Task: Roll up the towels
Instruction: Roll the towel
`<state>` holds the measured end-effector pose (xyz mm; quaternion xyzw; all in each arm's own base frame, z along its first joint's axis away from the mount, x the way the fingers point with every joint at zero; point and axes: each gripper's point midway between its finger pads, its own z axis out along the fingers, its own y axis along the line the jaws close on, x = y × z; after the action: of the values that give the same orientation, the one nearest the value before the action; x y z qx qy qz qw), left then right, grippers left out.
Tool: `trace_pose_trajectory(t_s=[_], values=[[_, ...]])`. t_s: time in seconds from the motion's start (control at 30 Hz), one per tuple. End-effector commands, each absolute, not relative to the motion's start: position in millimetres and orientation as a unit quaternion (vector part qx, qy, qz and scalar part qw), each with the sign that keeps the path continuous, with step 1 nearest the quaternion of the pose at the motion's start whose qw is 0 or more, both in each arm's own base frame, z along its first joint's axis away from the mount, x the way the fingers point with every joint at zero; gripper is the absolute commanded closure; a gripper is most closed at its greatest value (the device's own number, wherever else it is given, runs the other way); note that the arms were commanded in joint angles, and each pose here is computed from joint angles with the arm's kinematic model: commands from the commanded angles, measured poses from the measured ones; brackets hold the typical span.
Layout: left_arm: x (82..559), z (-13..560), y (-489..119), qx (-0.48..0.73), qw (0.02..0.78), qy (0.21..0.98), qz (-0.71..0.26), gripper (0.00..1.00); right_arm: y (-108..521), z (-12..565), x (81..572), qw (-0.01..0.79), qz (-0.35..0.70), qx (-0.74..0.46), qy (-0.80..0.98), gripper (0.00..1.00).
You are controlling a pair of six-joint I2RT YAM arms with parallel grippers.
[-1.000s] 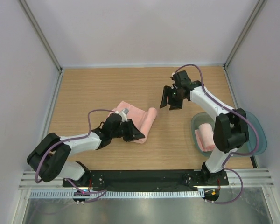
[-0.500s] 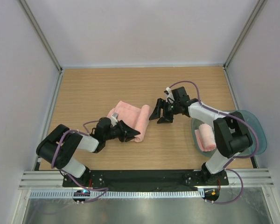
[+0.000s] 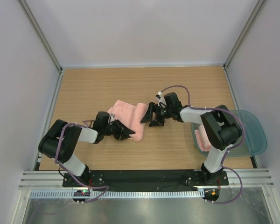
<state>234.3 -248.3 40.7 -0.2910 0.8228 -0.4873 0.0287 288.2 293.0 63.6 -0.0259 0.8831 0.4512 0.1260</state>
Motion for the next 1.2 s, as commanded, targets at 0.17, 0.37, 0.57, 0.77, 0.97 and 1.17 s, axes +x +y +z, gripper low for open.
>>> trace_pose_trajectory(t_s=[0.17, 0.37, 0.57, 0.77, 0.97, 1.17], values=[[216.0, -5.1, -223.8, -0.296, -0.049, 0.874, -0.382, 1.0, 309.2, 61.5, 310.7, 0.17, 0.484, -0.039, 0.857, 0.18], [215.6, -12.1, -224.0, -0.282, -0.069, 0.876, -0.384, 1.0, 314.3, 59.0, 323.1, 0.198, 0.494, -0.043, 0.845, 0.16], [214.4, -13.6, -226.3, -0.271, -0.082, 0.879, -0.385, 1.0, 322.7, 51.2, 330.7, 0.2, 0.512, -0.032, 0.834, 0.16], [213.9, -17.1, -226.7, -0.262, -0.09, 0.882, -0.381, 1.0, 329.1, 47.2, 332.3, 0.198, 0.523, -0.037, 0.829, 0.22], [218.2, -4.2, -215.0, -0.25, -0.05, 0.902, -0.349, 0.87, 325.2, 37.9, 327.6, 0.179, 0.504, -0.028, 0.844, 0.66], [228.1, 13.2, -195.3, -0.207, 0.029, 0.937, -0.28, 0.75, 318.9, 30.2, 321.3, 0.151, 0.475, -0.019, 0.867, 0.76]])
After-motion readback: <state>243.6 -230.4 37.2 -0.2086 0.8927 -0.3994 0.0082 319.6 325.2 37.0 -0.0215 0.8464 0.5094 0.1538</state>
